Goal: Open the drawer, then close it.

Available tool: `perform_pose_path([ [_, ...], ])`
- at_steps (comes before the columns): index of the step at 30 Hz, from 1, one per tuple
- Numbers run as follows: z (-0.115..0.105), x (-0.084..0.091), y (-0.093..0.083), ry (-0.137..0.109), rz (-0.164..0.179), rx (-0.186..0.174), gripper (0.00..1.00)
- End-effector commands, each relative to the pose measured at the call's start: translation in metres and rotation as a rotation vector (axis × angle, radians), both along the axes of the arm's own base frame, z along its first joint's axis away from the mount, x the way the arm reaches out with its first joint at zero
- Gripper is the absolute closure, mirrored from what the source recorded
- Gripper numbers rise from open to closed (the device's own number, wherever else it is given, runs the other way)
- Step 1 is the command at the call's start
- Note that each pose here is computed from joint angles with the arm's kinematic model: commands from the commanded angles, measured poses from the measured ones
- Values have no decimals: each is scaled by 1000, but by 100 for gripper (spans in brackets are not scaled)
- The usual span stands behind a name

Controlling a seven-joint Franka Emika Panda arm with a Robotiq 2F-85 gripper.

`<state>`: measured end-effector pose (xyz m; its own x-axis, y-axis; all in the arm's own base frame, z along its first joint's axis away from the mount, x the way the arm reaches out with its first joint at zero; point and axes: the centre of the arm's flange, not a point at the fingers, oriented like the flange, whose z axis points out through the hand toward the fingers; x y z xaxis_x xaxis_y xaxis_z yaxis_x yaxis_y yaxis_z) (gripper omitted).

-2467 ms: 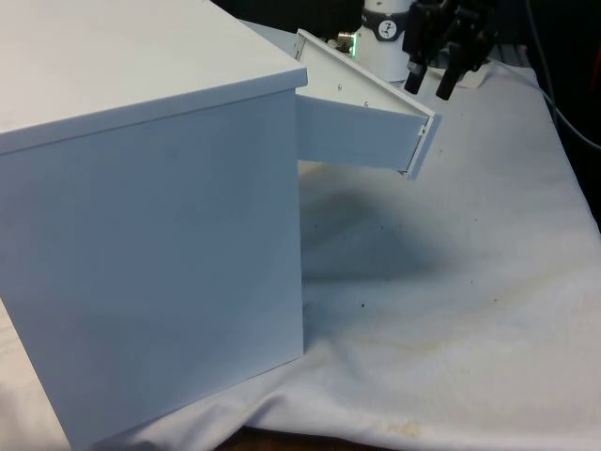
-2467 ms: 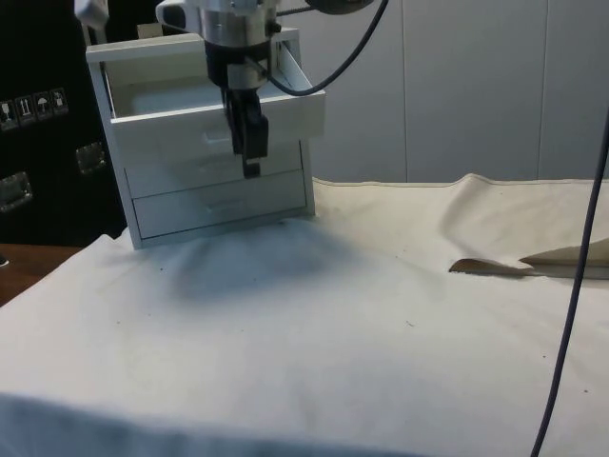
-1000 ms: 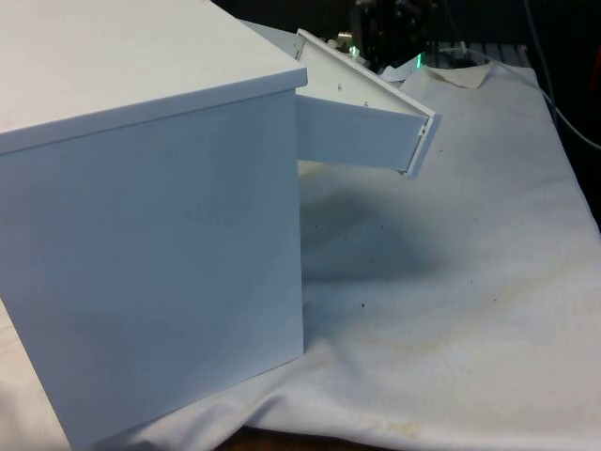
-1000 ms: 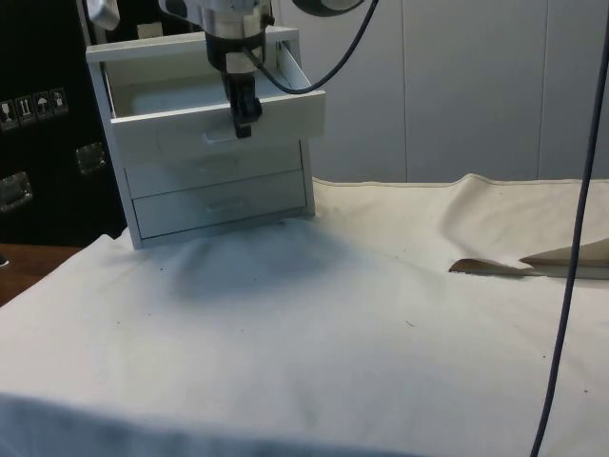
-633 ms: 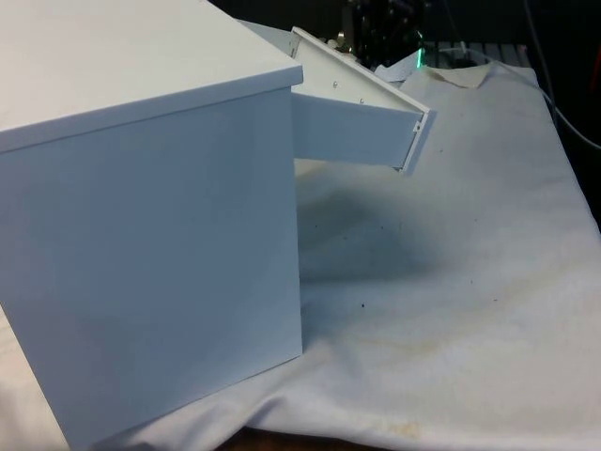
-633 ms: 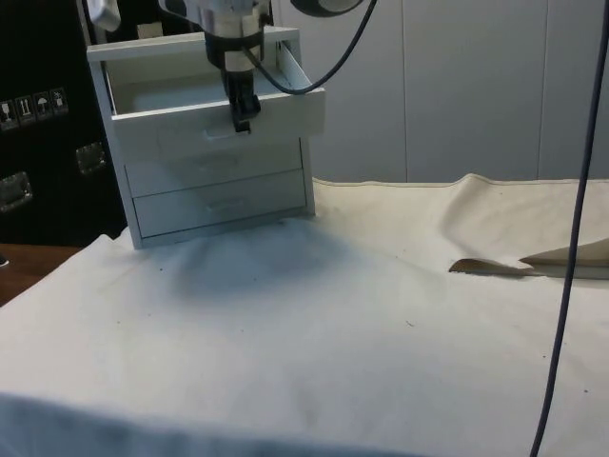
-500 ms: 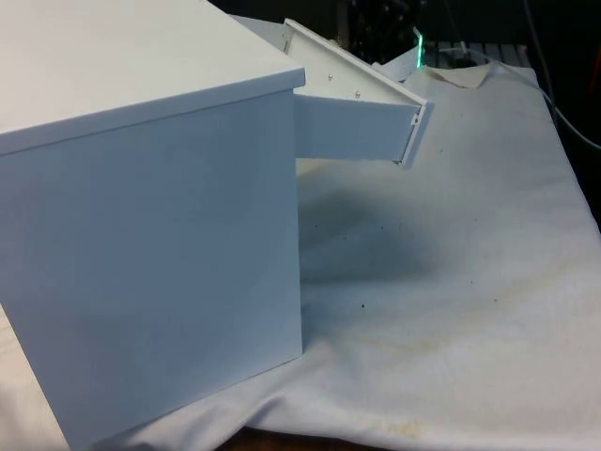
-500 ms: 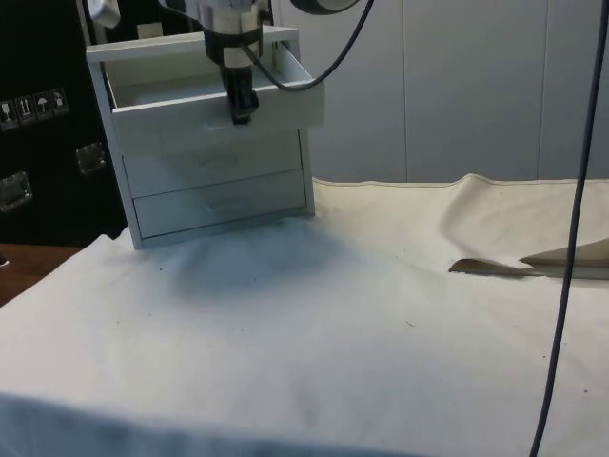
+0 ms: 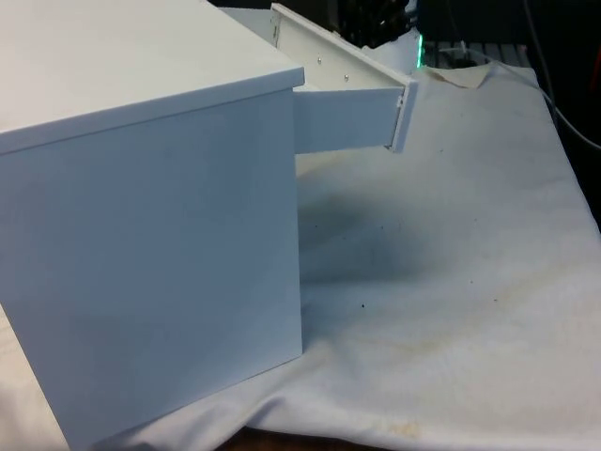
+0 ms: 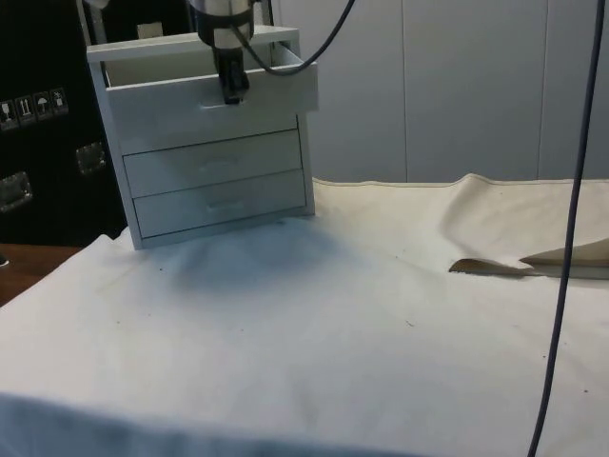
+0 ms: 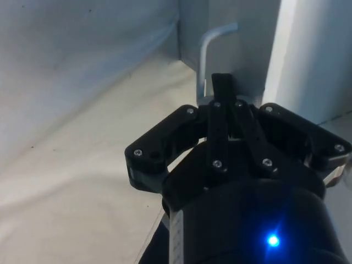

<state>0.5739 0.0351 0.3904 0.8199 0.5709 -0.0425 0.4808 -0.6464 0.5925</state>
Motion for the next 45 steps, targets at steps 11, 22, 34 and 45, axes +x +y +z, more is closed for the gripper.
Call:
perform_pose_path([
  [11, 16, 12, -10, -34, -9, -46, 100],
  [22, 19, 22, -22, -59, -22, -82, 100],
  [34, 19, 32, -37, -83, -42, -117, 100],
  [45, 19, 44, -53, -108, -64, -136, 100],
])
